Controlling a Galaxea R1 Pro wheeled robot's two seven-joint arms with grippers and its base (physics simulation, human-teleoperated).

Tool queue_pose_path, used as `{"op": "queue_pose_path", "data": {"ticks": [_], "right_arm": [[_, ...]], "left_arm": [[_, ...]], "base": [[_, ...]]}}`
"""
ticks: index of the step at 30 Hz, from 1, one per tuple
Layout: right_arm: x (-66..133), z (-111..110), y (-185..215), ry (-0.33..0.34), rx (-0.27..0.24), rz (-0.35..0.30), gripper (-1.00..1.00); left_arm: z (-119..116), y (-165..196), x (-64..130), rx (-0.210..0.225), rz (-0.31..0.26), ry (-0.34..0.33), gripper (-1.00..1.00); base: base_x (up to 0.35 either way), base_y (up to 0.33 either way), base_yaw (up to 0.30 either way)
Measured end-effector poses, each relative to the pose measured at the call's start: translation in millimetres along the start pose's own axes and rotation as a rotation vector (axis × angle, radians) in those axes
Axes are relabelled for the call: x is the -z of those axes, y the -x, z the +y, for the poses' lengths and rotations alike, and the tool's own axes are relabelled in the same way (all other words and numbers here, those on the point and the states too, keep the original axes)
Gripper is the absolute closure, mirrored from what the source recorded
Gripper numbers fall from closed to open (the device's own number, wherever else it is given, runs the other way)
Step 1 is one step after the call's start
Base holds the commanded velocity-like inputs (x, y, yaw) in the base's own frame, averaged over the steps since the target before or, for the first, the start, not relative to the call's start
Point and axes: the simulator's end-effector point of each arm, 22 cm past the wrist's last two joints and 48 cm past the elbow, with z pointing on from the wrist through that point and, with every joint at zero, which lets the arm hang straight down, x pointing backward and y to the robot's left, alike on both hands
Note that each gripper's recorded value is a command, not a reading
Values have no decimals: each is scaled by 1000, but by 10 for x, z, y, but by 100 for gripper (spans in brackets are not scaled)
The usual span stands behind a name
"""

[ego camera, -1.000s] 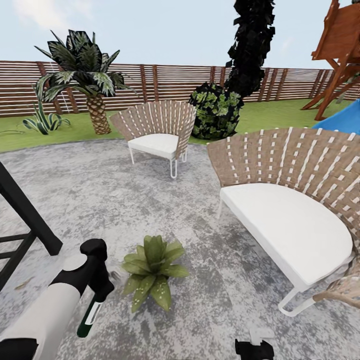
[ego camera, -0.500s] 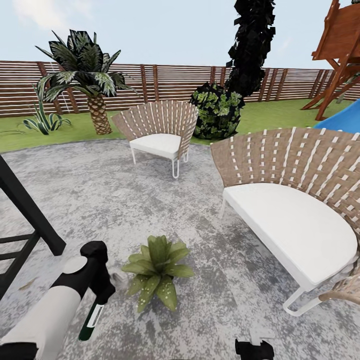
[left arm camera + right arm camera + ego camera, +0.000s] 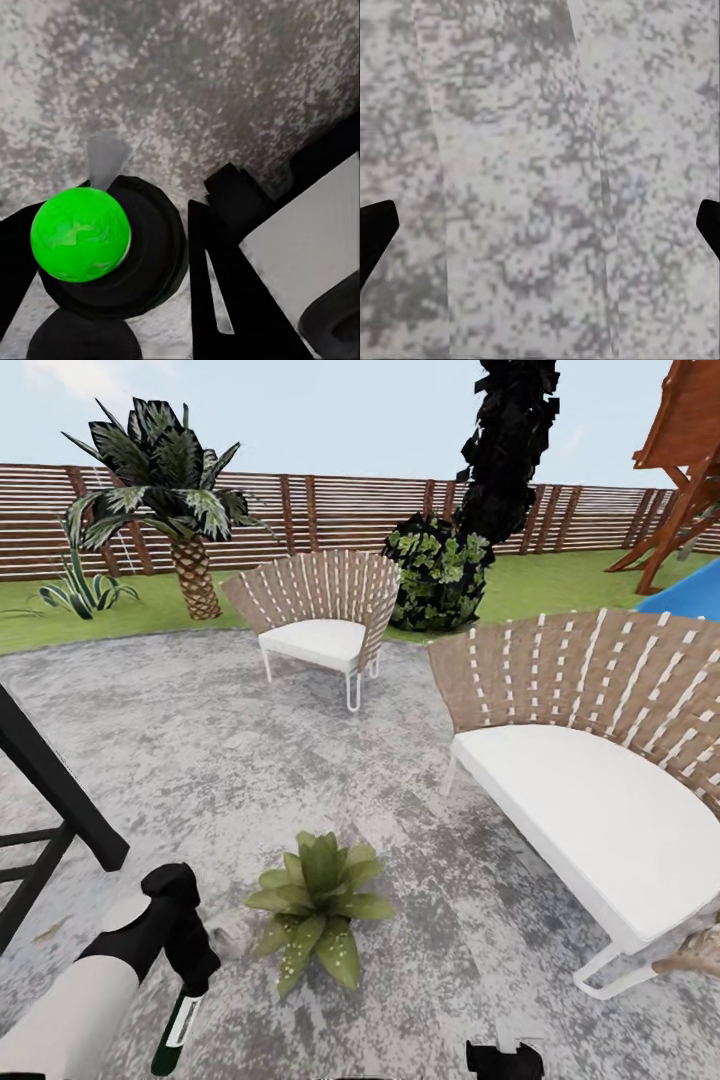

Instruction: Pick up the pesticide atomizer in the garden and spray insectifuge to fully cover both potted plants in the garden.

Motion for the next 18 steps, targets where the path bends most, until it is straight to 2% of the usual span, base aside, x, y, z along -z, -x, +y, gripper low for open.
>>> {"op": "queue_pose_path", "data": {"ticks": [1, 8, 10, 11, 15, 18], "right_arm": [[64, -118, 60, -16, -9, -27, -100], [53, -119, 50, -16, -8, -24, -100], [54, -119, 52, -16, -9, -25, -100], [53, -118, 53, -16, -9, -25, -100], [54, -110, 54, -14, -8, -26, -100], [54, -102, 54, -13, -8, -26, -100]], "left_arm": [[-106, 85, 151, -18, -45, 12, 100], [-85, 120, 202, -21, -51, 7, 100], [30, 274, 473, -30, -81, 36, 100], [61, 308, 532, -31, -88, 45, 100], [121, 356, 636, -32, -100, 61, 100], [103, 311, 574, -30, -89, 54, 100]], "base": [[166, 5, -6], [29, 1, -178], [0, 0, -12], [0, 0, -5], [0, 0, -1], [0, 36, 0]]}}
